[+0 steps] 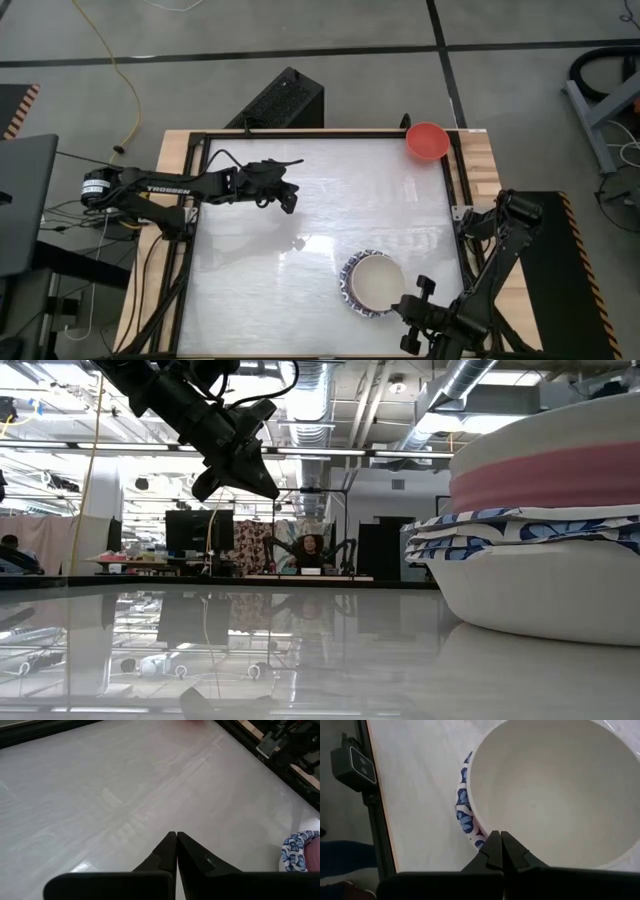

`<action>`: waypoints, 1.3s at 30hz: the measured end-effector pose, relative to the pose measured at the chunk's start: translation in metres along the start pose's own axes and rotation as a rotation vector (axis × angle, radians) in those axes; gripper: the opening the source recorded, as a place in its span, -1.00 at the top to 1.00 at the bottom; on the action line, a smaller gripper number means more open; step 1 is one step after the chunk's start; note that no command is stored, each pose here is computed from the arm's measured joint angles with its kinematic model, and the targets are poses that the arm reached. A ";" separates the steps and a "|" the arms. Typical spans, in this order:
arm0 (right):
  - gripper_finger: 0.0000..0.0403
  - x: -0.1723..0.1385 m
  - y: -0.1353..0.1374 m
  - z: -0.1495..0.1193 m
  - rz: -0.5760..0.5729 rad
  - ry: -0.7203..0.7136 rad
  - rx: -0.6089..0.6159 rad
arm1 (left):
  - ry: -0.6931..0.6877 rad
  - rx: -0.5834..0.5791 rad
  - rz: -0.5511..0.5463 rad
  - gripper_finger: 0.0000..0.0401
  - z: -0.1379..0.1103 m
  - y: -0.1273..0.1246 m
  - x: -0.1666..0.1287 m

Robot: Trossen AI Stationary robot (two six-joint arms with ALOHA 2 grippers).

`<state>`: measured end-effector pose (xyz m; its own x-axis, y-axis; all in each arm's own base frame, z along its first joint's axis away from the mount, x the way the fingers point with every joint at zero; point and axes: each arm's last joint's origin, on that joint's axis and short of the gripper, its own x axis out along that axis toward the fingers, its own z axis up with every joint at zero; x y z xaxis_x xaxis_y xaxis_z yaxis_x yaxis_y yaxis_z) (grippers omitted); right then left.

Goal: Nest bowls inside each other
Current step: Stack the white bowl on top of the pink bowl, then stack the orange bowl on top of the white bowl

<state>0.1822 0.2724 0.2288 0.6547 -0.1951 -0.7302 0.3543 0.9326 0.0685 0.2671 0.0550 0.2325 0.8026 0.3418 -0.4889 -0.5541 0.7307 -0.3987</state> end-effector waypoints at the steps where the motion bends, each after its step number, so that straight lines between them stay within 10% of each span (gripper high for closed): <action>1: 0.99 0.000 0.000 0.000 0.000 0.000 0.000 | -0.001 0.000 0.000 1.00 0.000 0.000 0.000; 20: 0.96 -0.005 0.001 0.008 -0.003 0.014 -0.014 | -0.001 0.014 0.000 1.00 0.000 0.000 0.000; 39: 0.93 -0.076 -0.076 0.122 -0.195 -0.087 -0.165 | 0.068 -0.061 -0.100 1.00 0.003 0.005 0.001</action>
<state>0.1864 0.1790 0.3623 0.6422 -0.3944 -0.6572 0.3703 0.9104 -0.1845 0.2664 0.0609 0.2325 0.8387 0.2270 -0.4950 -0.4864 0.7212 -0.4933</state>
